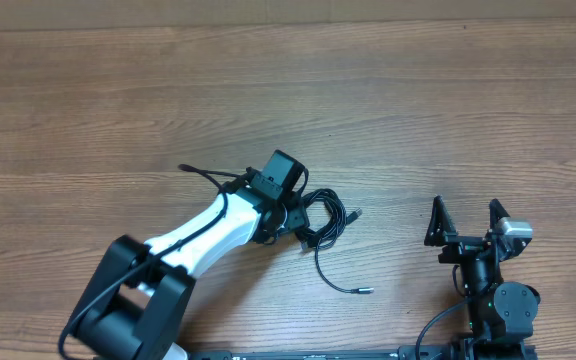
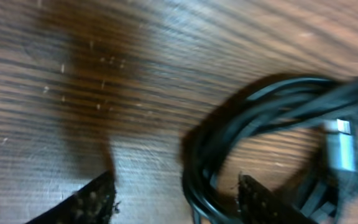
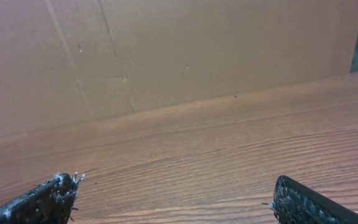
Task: Untangle cables
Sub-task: 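Lower the left gripper and grasp the black cable coil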
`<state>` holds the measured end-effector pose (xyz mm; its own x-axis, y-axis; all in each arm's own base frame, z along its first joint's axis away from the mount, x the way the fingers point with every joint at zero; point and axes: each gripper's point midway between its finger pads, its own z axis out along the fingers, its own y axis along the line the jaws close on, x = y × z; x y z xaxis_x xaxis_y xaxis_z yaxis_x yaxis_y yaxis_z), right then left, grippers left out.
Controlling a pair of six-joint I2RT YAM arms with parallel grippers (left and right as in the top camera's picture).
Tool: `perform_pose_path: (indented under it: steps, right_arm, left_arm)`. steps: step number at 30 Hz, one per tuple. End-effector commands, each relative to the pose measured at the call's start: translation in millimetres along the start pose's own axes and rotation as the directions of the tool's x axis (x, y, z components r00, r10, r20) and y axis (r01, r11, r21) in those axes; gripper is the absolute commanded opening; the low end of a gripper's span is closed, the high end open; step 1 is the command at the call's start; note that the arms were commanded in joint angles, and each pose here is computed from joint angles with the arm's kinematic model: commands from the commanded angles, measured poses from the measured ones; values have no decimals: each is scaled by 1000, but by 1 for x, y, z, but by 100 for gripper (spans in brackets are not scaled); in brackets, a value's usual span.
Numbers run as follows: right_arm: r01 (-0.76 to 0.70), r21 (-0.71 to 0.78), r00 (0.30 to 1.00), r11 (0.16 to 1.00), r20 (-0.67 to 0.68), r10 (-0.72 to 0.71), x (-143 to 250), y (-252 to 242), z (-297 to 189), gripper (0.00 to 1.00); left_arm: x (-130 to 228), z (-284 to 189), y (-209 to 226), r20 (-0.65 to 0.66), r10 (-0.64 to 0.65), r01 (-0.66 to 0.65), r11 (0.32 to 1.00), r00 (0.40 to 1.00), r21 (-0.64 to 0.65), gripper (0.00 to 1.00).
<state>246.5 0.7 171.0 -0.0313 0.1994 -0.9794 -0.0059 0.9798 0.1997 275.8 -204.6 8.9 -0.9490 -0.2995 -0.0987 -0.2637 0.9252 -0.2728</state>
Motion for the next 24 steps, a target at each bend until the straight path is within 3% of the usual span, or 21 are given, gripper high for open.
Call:
perform_pose_path:
  steps: [1, 4, 8, 13, 16, 20, 24]
  right_arm:
    - [1, 10, 1000, 1000, 0, -1, 3, -2, 1, 100]
    - [1, 10, 1000, 1000, 0, -1, 3, -2, 1, 100]
    - [1, 10, 1000, 1000, 0, -1, 3, -2, 1, 100]
    - [1, 10, 1000, 1000, 0, -1, 3, -2, 1, 100]
    - [1, 10, 1000, 1000, 0, -1, 3, -2, 1, 100]
    - [1, 10, 1000, 1000, 0, -1, 3, -2, 1, 100]
    - [1, 10, 1000, 1000, 0, -1, 3, -2, 1, 100]
  left_arm:
    - [1, 14, 2, -8, -18, 18, 999, 1000, -38, 57]
    - [2, 21, 3, -22, -19, 19, 999, 1000, -41, 42]
    - [1, 20, 3, -26, -22, 21, 999, 999, -36, 4]
    - [-9, 11, 11, -19, -10, 9, 999, 1000, -35, 4]
    - [-19, -3, 25, -13, -65, 64, 996, 998, -54, 4]
    - [-28, -27, 48, -2, -212, 211, 974, 977, -79, 4]
    - [-22, -48, 71, -2, -408, 404, 906, 913, -130, 4]
